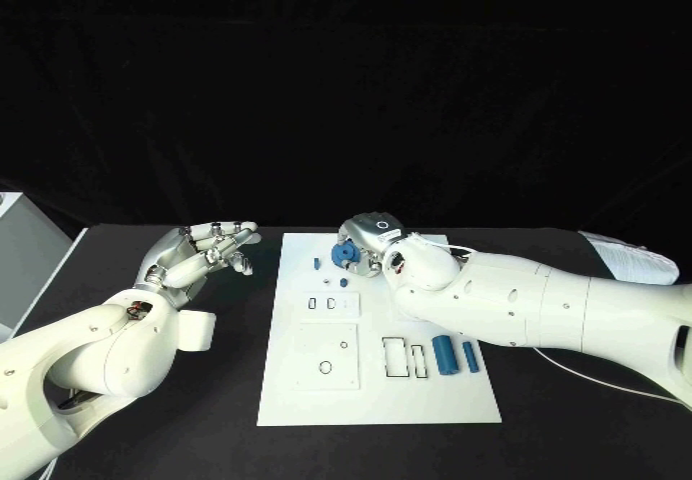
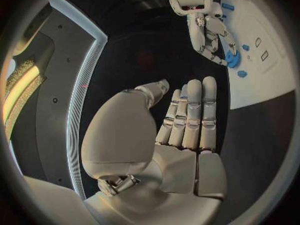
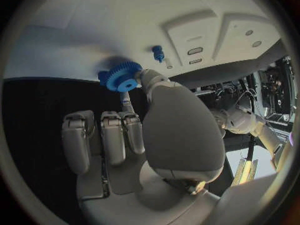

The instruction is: Assemble the parts on the task board

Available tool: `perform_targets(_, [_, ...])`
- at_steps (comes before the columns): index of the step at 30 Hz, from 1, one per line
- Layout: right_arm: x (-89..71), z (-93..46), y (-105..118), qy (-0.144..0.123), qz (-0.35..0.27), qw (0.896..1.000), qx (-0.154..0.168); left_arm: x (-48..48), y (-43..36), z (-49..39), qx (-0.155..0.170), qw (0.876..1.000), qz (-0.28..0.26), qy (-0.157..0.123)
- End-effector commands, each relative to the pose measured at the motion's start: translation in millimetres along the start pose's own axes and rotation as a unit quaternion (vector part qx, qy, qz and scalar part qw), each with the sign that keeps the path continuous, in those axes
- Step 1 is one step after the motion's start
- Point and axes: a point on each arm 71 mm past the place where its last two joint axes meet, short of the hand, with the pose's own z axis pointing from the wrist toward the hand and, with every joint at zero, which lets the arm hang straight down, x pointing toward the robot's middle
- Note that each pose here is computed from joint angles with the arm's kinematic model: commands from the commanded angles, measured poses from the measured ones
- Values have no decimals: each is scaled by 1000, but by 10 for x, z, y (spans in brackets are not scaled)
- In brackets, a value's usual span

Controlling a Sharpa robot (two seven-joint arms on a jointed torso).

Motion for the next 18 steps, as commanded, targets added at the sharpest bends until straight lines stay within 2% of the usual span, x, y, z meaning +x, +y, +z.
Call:
perform_targets(1, [0,-2,-6,-2,-16,1000,1,16,-9,1,3,1000,-1,6])
perform_targets(18, [28,20,-2,11,-14,1000,-4,13,-8,1,2,1000,-1,5])
